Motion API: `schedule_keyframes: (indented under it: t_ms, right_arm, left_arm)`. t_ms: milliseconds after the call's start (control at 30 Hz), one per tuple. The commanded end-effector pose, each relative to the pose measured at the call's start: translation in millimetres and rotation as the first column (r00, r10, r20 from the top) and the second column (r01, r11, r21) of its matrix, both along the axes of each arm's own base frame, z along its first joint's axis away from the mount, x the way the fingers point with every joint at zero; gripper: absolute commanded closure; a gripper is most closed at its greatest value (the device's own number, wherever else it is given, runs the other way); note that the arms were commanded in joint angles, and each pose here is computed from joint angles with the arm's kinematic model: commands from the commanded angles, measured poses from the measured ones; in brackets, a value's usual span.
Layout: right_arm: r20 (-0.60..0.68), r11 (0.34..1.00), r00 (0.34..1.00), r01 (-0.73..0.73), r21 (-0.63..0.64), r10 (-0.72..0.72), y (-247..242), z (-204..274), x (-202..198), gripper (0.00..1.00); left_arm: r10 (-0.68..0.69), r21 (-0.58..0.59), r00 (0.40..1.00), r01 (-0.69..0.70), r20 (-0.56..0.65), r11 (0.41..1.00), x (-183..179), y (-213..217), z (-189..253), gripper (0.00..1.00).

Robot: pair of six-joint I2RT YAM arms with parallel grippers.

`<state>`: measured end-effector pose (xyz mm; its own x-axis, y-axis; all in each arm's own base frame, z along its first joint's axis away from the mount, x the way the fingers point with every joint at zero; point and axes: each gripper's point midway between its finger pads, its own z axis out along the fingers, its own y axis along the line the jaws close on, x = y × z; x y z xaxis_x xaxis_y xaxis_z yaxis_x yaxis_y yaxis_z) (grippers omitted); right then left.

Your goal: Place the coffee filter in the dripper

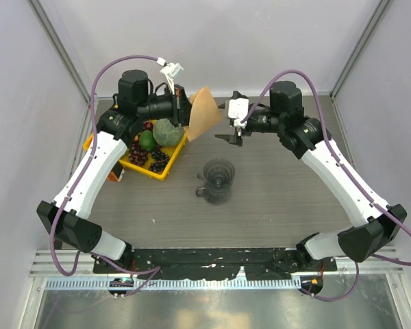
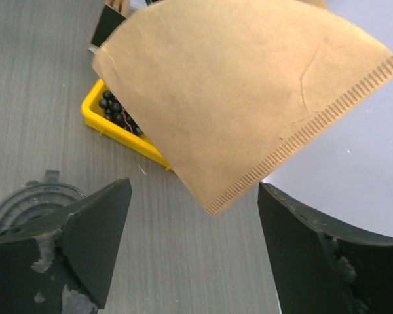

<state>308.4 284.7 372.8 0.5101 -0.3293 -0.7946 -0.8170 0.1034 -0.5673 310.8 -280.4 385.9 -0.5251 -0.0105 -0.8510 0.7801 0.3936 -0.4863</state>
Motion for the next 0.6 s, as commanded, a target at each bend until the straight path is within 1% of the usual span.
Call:
schedule_keyframes:
  t_ms: [0, 33, 67, 167, 233, 300, 367, 400, 467, 567]
  right_arm:
    - [0.057, 0.996, 0.994, 0.091, 0.016, -0.092, -5, 17, 21, 0.08]
    - [0.062, 0.995, 0.993, 0.100, 0.016, -0.101, -5, 16, 24, 0.04]
    - [0.071, 0.993, 0.991, 0.115, 0.016, -0.116, -5, 16, 27, 0.02]
    - [0.106, 0.992, 0.987, 0.121, 0.025, -0.123, 0, 22, 29, 0.02]
    - [0.127, 0.992, 0.983, 0.127, 0.026, -0.130, 5, 24, 32, 0.04]
    - [0.138, 0.990, 0.981, 0.135, 0.034, -0.138, 8, 26, 34, 0.08]
    - [0.146, 0.989, 0.979, 0.141, 0.042, -0.146, 9, 29, 34, 0.14]
    - [0.144, 0.988, 0.978, 0.148, 0.048, -0.154, 9, 30, 36, 0.19]
    - [0.152, 0.987, 0.975, 0.152, 0.056, -0.159, 8, 33, 36, 0.27]
    - [0.159, 0.987, 0.974, 0.152, 0.059, -0.159, 7, 35, 35, 0.35]
  left_arm:
    - [0.004, -0.073, 1.000, -0.003, 0.019, 0.997, 0, -2, 25, 1.00]
    - [0.016, -0.074, 1.000, -0.016, 0.009, 0.997, 3, -1, 25, 1.00]
    - [0.020, -0.077, 1.000, -0.020, 0.002, 0.997, 4, -2, 26, 1.00]
    - [0.023, -0.079, 0.999, -0.025, -0.025, 0.997, 6, -3, 26, 1.00]
    - [0.035, -0.079, 0.999, -0.038, -0.039, 0.996, 9, -3, 27, 1.00]
    - [0.048, -0.074, 0.997, -0.052, -0.054, 0.996, 11, -3, 26, 1.00]
    - [0.051, -0.072, 0.997, -0.055, -0.058, 0.996, 12, -2, 24, 1.00]
    - [0.058, -0.072, 0.997, -0.062, -0.059, 0.995, 11, -1, 24, 1.00]
    - [0.065, -0.066, 0.996, -0.069, -0.064, 0.995, 12, -1, 22, 1.00]
    - [0.075, -0.056, 0.995, -0.078, -0.064, 0.995, 12, 1, 19, 1.00]
